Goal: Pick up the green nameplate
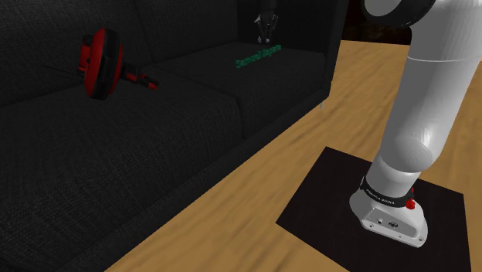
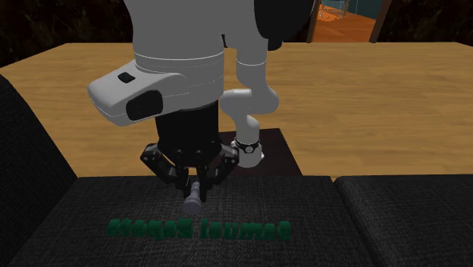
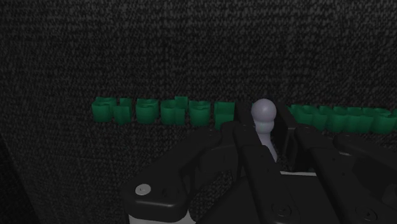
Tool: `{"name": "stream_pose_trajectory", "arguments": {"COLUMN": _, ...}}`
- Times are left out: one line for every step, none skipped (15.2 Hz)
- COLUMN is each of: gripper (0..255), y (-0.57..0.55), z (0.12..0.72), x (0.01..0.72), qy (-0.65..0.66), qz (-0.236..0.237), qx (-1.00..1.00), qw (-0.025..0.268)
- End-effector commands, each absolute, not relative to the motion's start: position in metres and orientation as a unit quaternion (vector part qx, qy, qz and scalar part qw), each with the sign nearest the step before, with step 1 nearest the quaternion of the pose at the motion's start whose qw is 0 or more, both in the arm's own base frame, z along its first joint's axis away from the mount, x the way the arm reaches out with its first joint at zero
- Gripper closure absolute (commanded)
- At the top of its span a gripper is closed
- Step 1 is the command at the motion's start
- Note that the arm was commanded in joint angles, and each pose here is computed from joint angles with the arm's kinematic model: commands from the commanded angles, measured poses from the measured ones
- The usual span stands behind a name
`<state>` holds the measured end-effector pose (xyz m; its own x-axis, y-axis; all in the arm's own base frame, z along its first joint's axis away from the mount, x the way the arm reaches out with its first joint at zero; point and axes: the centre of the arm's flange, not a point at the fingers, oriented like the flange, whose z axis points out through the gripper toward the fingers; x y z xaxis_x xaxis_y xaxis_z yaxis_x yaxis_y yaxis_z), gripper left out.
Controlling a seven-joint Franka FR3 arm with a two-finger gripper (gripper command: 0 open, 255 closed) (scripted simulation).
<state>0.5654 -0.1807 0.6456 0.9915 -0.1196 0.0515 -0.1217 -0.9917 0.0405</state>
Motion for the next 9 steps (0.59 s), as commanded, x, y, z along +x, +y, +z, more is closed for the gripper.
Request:
{"name": "stream_pose_trajectory", "arguments": {"gripper": 255, "y": -0.181, "z": 0.645, "x": 0.565, "qy": -0.06, "qz": 0.025, "qx": 0.998, "qw": 0.022}}
{"name": "stream_pose_trajectory", "arguments": {"gripper": 255, "y": -0.181, "z": 0.645, "x": 0.565, "qy": -0.06, "qz": 0.025, "qx": 0.998, "qw": 0.022}}
{"name": "stream_pose_trajectory", "arguments": {"gripper": 255, "y": -0.181, "z": 0.645, "x": 0.565, "qy": -0.06, "qz": 0.025, "qx": 0.998, "qw": 0.022}}
{"name": "stream_pose_trajectory", "arguments": {"gripper": 255, "y": -0.181, "z": 0.645, "x": 0.565, "qy": -0.06, "qz": 0.025, "qx": 0.998, "qw": 0.022}}
{"name": "stream_pose_trajectory", "arguments": {"gripper": 255, "y": -0.181, "z": 0.645, "x": 0.565, "qy": -0.06, "qz": 0.024, "qx": 0.998, "qw": 0.022}}
{"name": "stream_pose_trajectory", "arguments": {"gripper": 255, "y": -0.181, "z": 0.645, "x": 0.565, "qy": -0.06, "qz": 0.024, "qx": 0.998, "qw": 0.022}}
{"name": "stream_pose_trajectory", "arguments": {"gripper": 255, "y": -0.181, "z": 0.646, "x": 0.565, "qy": -0.06, "qz": 0.024, "qx": 0.998, "qw": 0.022}}
{"name": "stream_pose_trajectory", "arguments": {"gripper": 255, "y": -0.181, "z": 0.651, "x": 0.565, "qy": -0.06, "qz": 0.024, "qx": 0.998, "qw": 0.022}}
{"name": "stream_pose_trajectory", "arguments": {"gripper": 255, "y": -0.181, "z": 0.656, "x": 0.565, "qy": -0.06, "qz": 0.024, "qx": 0.998, "qw": 0.022}}
